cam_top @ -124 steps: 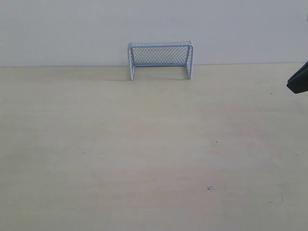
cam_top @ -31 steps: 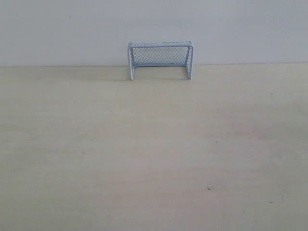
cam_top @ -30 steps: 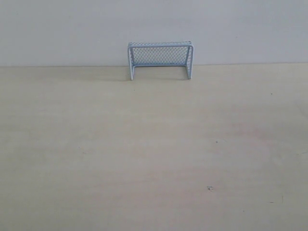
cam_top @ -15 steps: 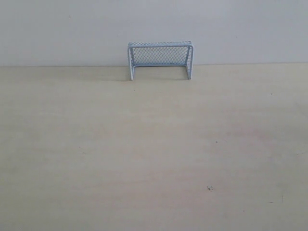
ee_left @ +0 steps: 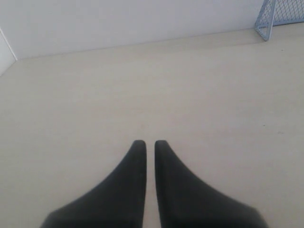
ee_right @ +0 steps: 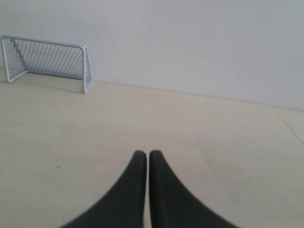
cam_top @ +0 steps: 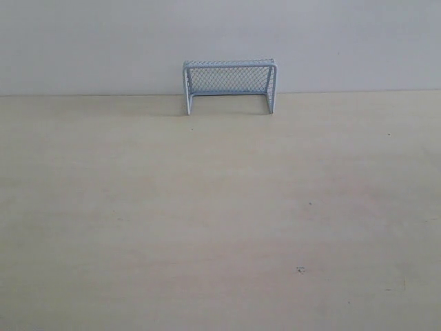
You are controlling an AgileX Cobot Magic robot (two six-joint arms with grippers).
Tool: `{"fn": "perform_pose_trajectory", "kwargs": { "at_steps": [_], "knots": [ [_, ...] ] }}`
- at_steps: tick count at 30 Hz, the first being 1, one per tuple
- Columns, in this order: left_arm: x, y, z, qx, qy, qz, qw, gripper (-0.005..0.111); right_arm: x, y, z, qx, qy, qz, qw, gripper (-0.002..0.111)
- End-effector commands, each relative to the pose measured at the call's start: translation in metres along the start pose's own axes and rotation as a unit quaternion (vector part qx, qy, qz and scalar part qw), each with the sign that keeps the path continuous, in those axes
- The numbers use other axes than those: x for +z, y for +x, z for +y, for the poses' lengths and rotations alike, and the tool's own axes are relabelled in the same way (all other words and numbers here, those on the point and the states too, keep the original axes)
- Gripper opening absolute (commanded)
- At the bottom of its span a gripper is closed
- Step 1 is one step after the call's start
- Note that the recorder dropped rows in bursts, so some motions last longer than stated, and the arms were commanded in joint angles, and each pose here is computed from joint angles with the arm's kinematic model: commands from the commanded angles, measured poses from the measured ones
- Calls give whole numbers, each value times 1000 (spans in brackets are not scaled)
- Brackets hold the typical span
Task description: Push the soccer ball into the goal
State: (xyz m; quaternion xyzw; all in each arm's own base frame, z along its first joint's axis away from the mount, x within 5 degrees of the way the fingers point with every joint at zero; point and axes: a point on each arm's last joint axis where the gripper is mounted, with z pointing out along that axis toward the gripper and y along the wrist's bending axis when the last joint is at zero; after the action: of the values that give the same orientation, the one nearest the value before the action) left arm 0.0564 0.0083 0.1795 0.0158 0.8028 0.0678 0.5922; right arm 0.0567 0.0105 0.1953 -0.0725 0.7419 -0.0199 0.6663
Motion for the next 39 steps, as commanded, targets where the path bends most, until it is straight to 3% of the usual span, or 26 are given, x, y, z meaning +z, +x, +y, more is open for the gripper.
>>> {"fn": "perform_pose_trajectory", "kwargs": {
  "at_steps": [1,13,24,39],
  "knots": [
    [0,-2,0,-3,4,-2,1000,6,-1,2,3,-2,-16,12,1000,0],
    [0,-2,0,-3,4,-2,1000,6,-1,5,2,26,-8,27,999,0],
    [0,-2,0,-3,4,-2,1000,6,-2,11,-7,68,46,57,995,0],
    [0,-2,0,-3,4,-2,1000,6,-3,15,-13,38,77,76,993,0]
  ]
}}
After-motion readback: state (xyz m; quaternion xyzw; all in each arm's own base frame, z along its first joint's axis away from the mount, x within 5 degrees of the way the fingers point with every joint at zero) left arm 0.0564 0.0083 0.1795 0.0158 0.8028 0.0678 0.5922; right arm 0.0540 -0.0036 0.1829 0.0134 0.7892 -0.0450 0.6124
